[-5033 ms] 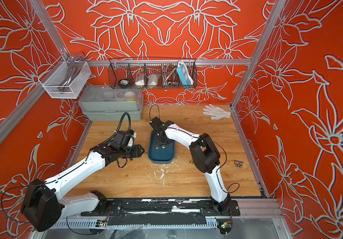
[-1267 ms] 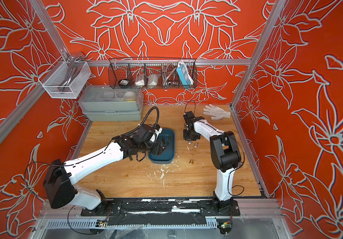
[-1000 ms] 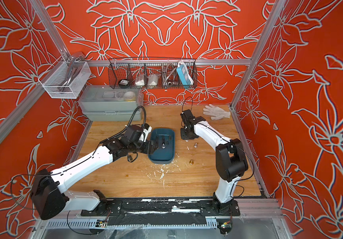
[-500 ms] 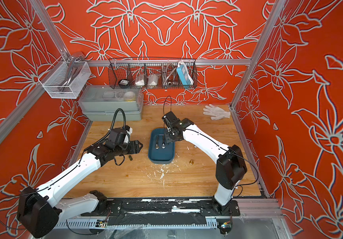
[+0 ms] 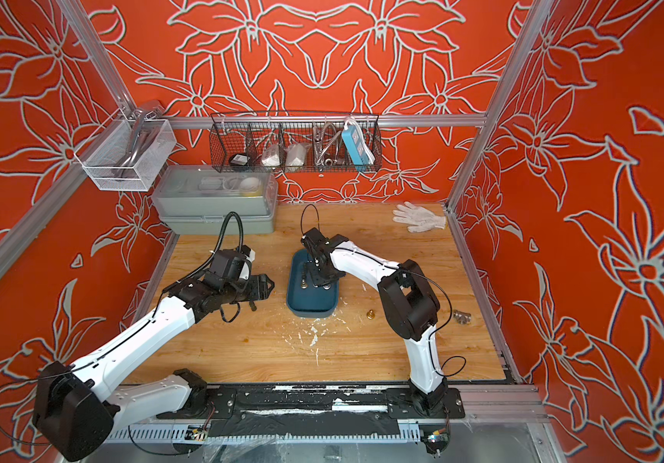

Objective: Put the chess pieces into the storage box
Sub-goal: Place the chess piece in the storage box.

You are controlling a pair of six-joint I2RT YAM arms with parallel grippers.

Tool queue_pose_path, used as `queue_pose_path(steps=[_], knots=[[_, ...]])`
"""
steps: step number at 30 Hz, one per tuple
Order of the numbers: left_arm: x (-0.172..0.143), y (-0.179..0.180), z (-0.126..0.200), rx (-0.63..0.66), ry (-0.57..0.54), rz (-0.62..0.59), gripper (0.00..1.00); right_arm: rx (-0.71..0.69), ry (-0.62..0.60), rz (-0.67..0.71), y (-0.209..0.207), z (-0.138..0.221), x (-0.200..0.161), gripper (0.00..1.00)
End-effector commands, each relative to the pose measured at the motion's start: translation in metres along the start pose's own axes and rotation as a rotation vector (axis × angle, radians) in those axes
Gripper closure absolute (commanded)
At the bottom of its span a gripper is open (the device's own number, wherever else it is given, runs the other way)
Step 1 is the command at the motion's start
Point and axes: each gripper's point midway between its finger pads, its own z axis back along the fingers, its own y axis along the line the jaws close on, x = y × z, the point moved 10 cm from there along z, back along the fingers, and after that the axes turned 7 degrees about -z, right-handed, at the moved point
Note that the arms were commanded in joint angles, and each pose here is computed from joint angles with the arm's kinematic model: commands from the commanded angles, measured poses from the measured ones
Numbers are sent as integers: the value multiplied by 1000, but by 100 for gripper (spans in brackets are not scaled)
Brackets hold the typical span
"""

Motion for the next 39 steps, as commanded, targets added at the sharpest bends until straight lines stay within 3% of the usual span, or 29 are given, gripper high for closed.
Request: queue_pose_path(steps=[1,23,39], knots=[[-3,3,-1,20,9,-4,32,-20,-12,14,4,-4,5,86],[-3,3,-3,19,9,-10,32,-69,-10,12,4,-27,7,83],[-2,3,9,26,-14,-2,31,-18,-64,18,8,0,14,63]])
